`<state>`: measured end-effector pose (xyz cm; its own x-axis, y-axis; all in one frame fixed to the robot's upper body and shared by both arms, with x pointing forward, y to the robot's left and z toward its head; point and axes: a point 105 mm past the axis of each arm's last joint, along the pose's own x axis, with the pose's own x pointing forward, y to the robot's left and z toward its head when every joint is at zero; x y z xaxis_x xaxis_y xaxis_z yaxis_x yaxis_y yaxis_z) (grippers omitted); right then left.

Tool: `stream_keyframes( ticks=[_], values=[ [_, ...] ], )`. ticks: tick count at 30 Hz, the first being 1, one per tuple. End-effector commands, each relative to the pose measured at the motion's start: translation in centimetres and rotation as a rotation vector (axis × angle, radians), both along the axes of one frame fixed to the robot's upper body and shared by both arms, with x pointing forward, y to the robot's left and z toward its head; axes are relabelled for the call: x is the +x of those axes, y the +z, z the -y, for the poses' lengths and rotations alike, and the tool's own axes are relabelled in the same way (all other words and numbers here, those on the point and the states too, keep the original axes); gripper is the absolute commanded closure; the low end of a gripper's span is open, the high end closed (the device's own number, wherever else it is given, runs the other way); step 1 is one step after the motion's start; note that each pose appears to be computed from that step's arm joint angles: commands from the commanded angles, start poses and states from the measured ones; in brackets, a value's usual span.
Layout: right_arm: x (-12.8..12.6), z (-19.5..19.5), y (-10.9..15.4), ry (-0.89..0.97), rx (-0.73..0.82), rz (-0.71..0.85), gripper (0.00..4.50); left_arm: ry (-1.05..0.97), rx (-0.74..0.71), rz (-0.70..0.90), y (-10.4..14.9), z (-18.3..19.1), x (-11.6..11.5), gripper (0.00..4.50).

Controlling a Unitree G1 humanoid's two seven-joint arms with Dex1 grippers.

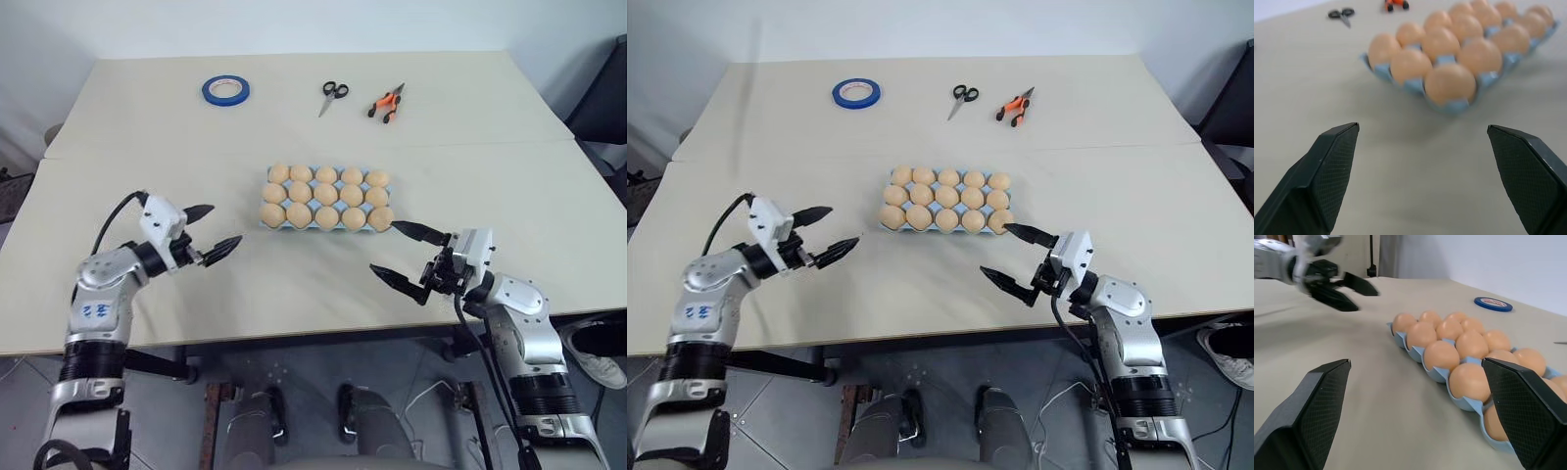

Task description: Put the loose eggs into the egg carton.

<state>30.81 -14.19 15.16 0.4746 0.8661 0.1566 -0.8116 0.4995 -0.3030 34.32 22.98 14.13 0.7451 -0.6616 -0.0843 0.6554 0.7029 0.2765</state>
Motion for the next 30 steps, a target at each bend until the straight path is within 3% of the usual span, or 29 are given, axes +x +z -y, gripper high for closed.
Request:
stream_keyframes(
  ticks=[1, 16, 30],
  values=[
    [0.4, 0.6, 1.1, -0.026, -0.003, 0.04, 0.0, -0.009, 0.035, 0.06, 1.4, -0.9, -1.2, 0.03],
    [1.2, 0.7, 0.6, -0.044, -0.035, 0.015, 0.0, 0.063, 0.016, 0.044, 0.6, -3.0, -4.1, 0.03],
    [1.3, 0.8, 0.5, -0.028, -0.045, 0.012, 0.0, 0.069, -0.001, 0.039, 0.4, -2.6, -4.8, 0.03]
  ],
)
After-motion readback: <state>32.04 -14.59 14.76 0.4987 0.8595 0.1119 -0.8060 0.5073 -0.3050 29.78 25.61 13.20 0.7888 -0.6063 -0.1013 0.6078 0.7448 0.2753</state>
